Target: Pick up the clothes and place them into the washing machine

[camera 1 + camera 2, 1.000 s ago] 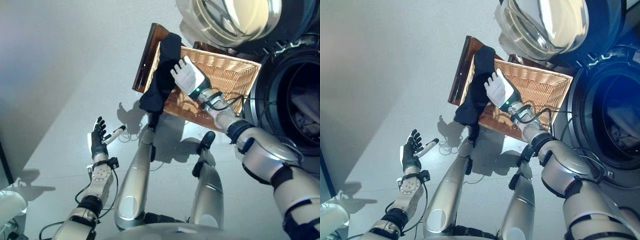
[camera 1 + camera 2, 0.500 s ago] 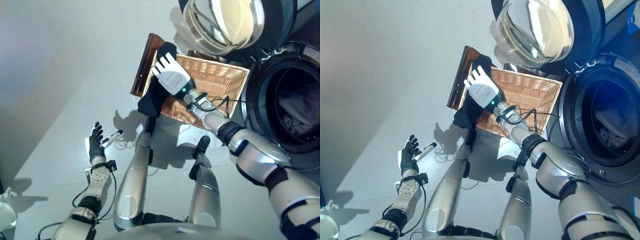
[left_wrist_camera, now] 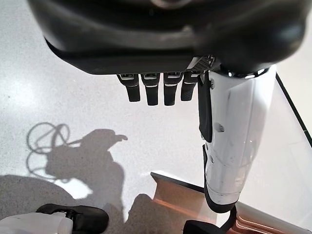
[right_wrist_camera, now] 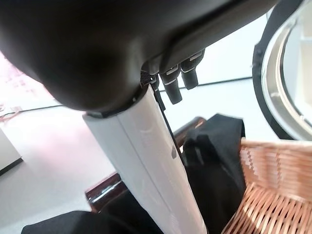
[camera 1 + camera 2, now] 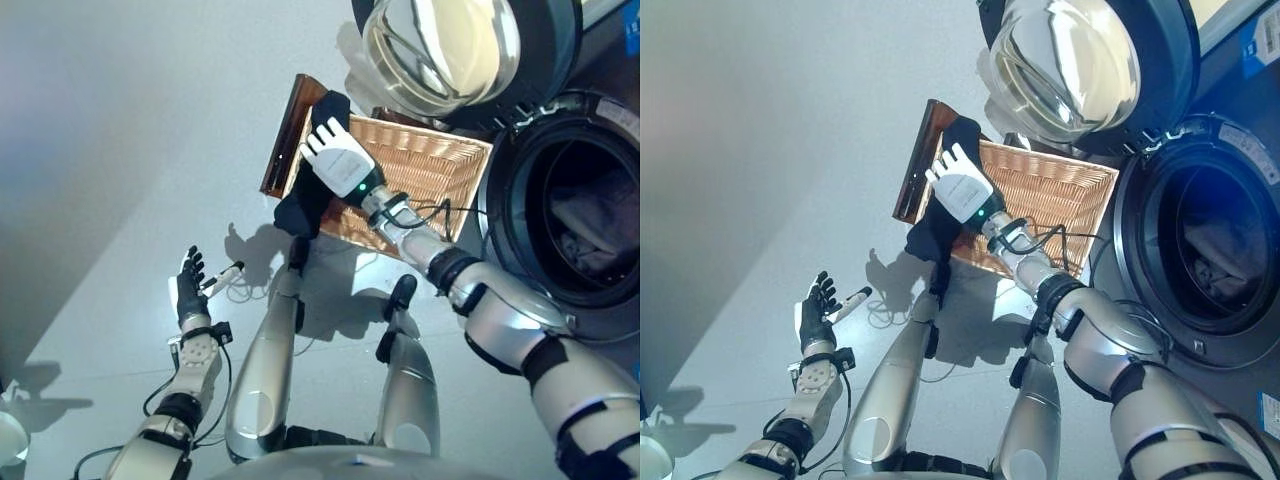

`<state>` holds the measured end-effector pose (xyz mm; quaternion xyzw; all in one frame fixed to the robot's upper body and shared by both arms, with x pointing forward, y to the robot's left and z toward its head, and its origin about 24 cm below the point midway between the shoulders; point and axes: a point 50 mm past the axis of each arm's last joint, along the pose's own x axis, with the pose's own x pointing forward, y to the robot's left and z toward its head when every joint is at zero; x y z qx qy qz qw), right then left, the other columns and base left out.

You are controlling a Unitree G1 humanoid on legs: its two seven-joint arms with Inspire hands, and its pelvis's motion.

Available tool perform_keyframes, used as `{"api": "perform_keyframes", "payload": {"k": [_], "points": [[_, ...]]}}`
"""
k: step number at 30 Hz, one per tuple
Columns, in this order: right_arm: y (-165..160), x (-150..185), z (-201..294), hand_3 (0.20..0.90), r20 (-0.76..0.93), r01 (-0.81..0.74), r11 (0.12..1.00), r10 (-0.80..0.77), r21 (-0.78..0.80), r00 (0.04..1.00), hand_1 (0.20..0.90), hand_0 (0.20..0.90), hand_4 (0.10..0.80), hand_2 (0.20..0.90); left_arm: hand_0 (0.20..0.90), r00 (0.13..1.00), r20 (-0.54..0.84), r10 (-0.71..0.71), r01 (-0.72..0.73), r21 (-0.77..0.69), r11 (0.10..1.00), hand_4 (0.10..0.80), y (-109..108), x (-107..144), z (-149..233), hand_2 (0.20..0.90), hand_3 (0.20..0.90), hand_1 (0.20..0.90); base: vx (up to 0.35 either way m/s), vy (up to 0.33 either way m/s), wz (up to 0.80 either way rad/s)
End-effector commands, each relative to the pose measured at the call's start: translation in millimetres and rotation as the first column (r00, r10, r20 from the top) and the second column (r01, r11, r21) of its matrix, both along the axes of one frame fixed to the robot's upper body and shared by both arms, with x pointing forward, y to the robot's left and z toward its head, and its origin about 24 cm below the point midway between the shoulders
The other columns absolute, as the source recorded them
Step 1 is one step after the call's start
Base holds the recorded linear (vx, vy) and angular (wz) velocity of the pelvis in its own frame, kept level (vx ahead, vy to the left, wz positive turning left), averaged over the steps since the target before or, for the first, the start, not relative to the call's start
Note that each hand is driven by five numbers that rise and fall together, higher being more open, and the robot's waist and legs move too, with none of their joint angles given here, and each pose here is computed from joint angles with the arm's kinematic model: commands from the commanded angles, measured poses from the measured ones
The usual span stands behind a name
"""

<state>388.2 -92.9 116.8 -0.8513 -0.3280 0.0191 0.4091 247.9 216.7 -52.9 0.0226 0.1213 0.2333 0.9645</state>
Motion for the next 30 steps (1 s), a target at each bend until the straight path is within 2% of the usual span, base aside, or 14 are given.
{"api": "perform_keyframes", "payload": {"k": [1, 9, 30], "points": [[7, 11, 57, 0.9, 0.165, -0.046, 0.996, 0.033, 0.073, 0.986, 0.9, 0.9, 0.8, 0.9, 0.9, 0.994, 0.1, 0.053, -0.057, 0.04, 0.998, 0.8, 21, -5, 14, 0.9, 0.9, 0.9, 0.013, -0.007, 0.03], [2, 17, 67, 0.9, 0.169, -0.007, 0.999, -0.002, 0.052, 0.986, 0.9, 0.9, 0.8, 0.9, 0.9, 0.992, 0.125, 0.029, -0.035, 0.043, 0.998, 0.8, 19, -3, 19, 0.9, 0.9, 0.9, 0.012, -0.009, 0.13], [-14, 26, 82, 0.9, 0.171, 0.096, 0.988, -0.116, 0.124, 0.978, 0.9, 0.9, 0.8, 0.9, 0.9, 0.963, 0.269, -0.007, 0.002, 0.02, 1.0, 0.8, 13, 7, 48, 0.9, 0.9, 0.9, -0.001, 0.005, 0.07]]}}
